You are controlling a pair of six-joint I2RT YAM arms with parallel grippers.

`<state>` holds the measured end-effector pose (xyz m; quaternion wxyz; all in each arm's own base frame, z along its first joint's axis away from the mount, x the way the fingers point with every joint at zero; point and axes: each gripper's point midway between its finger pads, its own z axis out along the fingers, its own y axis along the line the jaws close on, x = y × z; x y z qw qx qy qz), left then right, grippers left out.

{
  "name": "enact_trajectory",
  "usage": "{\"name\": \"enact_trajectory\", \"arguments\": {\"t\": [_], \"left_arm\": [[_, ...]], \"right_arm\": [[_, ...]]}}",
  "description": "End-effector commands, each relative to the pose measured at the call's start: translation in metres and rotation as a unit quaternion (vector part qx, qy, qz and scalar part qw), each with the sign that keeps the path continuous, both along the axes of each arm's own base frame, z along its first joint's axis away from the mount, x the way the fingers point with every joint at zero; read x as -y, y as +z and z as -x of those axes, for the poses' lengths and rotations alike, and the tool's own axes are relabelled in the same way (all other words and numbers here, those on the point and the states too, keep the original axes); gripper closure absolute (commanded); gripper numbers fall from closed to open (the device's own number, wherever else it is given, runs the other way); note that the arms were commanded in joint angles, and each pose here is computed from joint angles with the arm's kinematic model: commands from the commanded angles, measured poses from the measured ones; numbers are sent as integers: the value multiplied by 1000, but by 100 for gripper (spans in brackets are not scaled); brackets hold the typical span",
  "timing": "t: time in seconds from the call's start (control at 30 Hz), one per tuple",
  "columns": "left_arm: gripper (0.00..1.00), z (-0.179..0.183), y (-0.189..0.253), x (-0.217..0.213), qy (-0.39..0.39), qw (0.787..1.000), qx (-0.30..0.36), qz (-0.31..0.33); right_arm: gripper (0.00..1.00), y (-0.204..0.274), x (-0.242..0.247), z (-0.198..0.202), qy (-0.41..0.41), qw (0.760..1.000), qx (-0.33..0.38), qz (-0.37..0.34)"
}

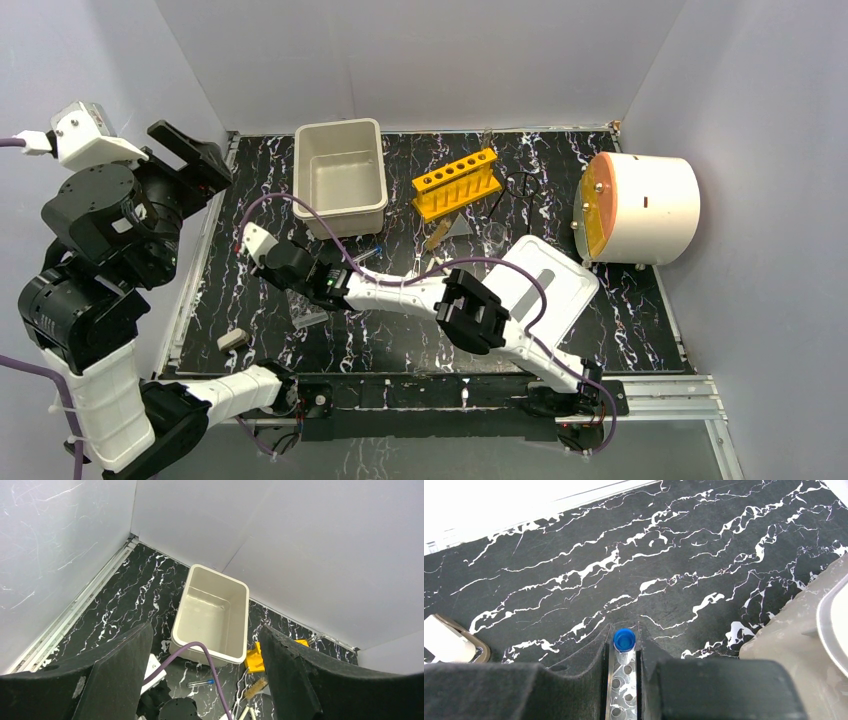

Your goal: Organize the chemistry lab equipment

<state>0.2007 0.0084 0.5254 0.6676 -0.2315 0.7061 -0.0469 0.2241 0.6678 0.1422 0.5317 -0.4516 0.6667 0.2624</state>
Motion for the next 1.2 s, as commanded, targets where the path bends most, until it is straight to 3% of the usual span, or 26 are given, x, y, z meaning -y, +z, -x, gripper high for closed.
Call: {"name": "enact_trajectory", "arguments": {"t": [0.0,0.73,1.17], "left_arm": [[23,0,-3,-5,15,1000,-6,-7],[23,2,-15,-7,20,1000,-19,-3],[23,4,-16,-7,22,1000,-22,-2]], "right_arm": [[81,11,-6,-7,-9,1000,13,-10],[80,-18,1,-13,-42,999,-1,8],[77,-28,5,-16,-60,998,-2,-22]]}}
